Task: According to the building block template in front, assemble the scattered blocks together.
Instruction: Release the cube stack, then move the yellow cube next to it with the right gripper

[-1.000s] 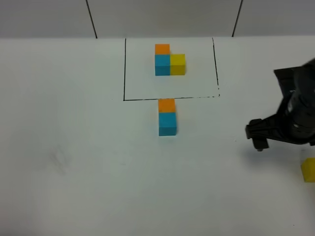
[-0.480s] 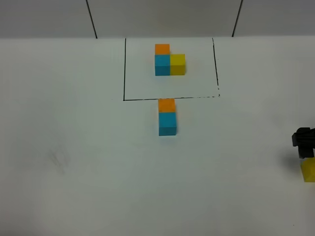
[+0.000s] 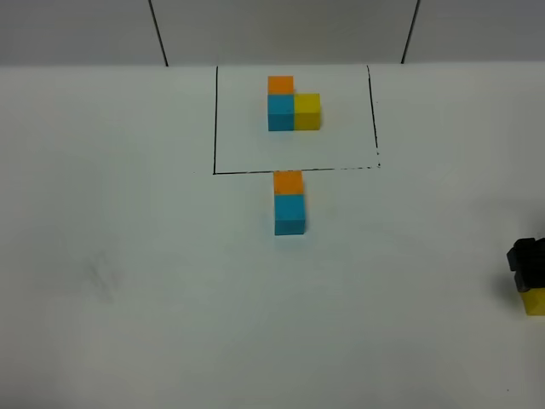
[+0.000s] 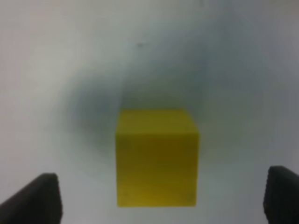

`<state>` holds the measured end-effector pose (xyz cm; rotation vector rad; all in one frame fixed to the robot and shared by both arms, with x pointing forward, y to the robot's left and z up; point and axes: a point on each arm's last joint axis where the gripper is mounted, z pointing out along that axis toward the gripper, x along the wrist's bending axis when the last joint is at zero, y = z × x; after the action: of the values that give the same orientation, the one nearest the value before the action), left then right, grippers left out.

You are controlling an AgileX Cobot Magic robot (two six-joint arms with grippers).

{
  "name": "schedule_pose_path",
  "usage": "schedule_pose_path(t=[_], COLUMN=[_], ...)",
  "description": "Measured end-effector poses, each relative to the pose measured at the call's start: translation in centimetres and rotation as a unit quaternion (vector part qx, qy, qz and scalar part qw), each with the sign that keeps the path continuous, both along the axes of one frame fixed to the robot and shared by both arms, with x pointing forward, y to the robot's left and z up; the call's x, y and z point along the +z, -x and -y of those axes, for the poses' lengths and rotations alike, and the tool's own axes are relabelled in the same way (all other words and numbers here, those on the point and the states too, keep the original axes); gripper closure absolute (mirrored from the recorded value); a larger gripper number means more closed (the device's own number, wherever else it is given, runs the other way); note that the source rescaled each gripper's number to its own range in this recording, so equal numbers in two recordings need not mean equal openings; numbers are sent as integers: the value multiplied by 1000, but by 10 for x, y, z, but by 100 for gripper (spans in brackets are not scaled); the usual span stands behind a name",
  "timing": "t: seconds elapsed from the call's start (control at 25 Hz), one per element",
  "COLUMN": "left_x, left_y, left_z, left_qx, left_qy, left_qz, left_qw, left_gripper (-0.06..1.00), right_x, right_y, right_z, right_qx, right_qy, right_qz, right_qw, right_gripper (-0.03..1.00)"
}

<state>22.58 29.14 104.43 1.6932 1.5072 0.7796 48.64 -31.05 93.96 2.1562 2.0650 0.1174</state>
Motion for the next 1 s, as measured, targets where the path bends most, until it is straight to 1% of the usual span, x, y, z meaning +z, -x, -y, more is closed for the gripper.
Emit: schedule_pose_path(t=[0.16,0.4,0.6,0.72,0.8,0.88,0.96,1.0], left_x=[0,0,0,0,0,0,0,0], left_y=[0,0,0,0,0,0,0,0], left_z=[0,0,0,0,0,0,0,0], left_qx=[0,0,0,0,0,0,0,0], left_qy=[0,0,0,0,0,0,0,0], left_qz=[0,0,0,0,0,0,0,0], left_qw=[1000,1000,1000,1000,1000,1000,1000,1000], left_gripper=[31,31,31,31,31,31,31,31], right_x=[-10,-28,-30,-33,-38,-42,-42,-42], right_y=[-2,6,5,4,4,4,4,4], right_z=[-1,-2,-2,-1,-1,-1,-1,-1], right_qx=[-1,-2,-1,-1,-1,0,-1,-1], right_qy=[-5,-9,-10,-9,-10,-9,-9,-9], right_qz=[-4,-16,-7,-12,-22,-29,-30,-30], right_qw=[1000,1000,1000,1000,1000,1000,1000,1000], right_gripper=[17,18,19,21,27,39,57,69])
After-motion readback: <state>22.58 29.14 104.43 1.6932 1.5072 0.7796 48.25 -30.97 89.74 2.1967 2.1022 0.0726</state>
